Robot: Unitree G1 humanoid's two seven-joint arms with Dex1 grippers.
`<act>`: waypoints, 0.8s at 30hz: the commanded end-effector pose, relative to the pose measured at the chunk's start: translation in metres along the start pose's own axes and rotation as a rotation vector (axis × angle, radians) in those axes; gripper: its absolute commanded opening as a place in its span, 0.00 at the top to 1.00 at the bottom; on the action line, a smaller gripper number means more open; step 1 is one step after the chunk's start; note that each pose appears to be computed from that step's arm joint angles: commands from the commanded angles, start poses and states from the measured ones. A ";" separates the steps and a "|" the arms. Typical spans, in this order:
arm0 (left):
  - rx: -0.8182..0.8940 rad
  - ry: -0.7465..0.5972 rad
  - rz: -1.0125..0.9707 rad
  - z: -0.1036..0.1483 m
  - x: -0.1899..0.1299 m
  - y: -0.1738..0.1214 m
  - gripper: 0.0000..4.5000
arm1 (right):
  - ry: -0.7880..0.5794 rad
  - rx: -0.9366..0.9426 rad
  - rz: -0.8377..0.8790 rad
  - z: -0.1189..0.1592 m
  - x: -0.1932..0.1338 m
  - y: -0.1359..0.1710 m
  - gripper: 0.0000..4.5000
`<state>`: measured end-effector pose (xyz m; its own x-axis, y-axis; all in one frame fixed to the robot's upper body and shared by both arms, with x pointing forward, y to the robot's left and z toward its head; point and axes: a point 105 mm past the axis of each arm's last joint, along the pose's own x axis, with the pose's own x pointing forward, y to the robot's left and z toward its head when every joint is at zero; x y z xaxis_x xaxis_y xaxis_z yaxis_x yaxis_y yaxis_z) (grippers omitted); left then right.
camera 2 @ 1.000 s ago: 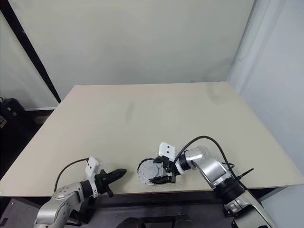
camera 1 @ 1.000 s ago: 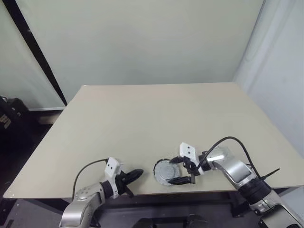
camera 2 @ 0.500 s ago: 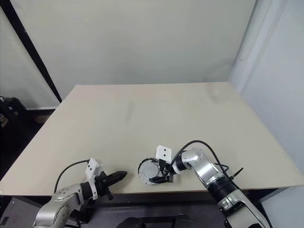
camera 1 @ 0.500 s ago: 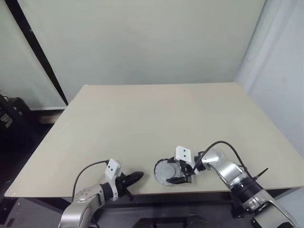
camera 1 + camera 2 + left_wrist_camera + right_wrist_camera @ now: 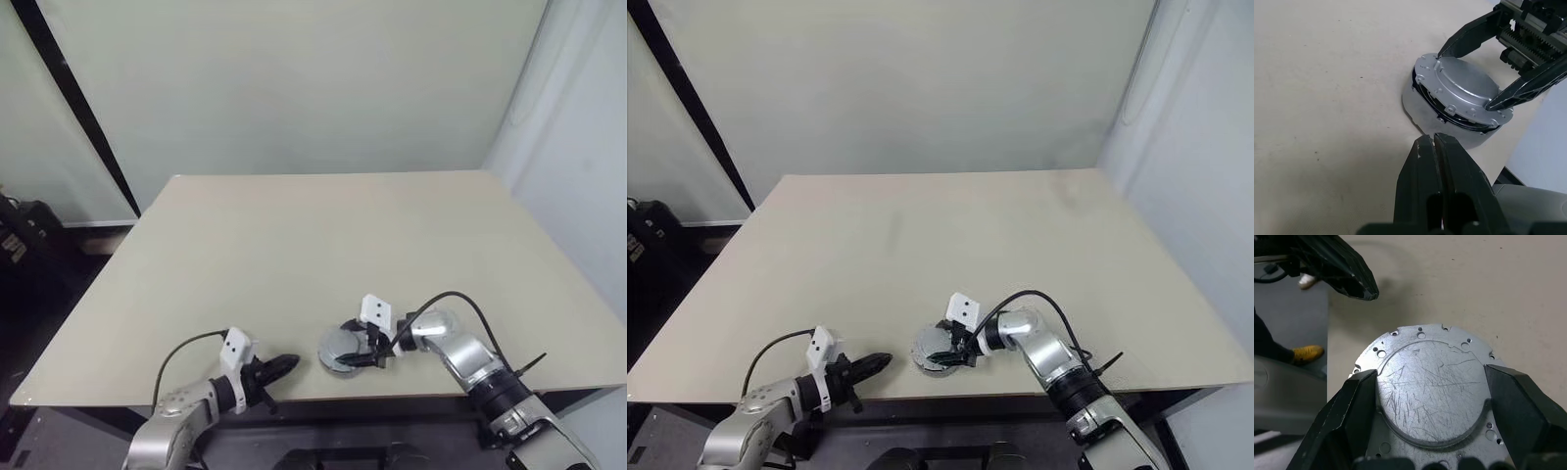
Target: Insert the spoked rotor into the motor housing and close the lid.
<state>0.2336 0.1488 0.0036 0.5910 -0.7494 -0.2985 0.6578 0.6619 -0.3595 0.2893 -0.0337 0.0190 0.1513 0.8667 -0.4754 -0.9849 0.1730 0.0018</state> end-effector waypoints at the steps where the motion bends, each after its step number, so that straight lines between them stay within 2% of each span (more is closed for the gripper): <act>1: 0.030 -0.035 -0.036 0.011 0.004 -0.006 1.00 | -0.022 -0.051 -0.042 0.013 -0.005 -0.006 0.28; 24: 0.026 -0.039 -0.053 0.011 0.008 -0.011 1.00 | 0.097 -0.026 -0.079 -0.008 0.001 0.003 0.28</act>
<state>0.2317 0.1413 0.0018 0.5742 -0.7644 -0.2932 0.6677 0.6445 -0.3725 0.2854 -0.0316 0.0156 0.2134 0.8267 -0.5206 -0.9745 0.2183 -0.0527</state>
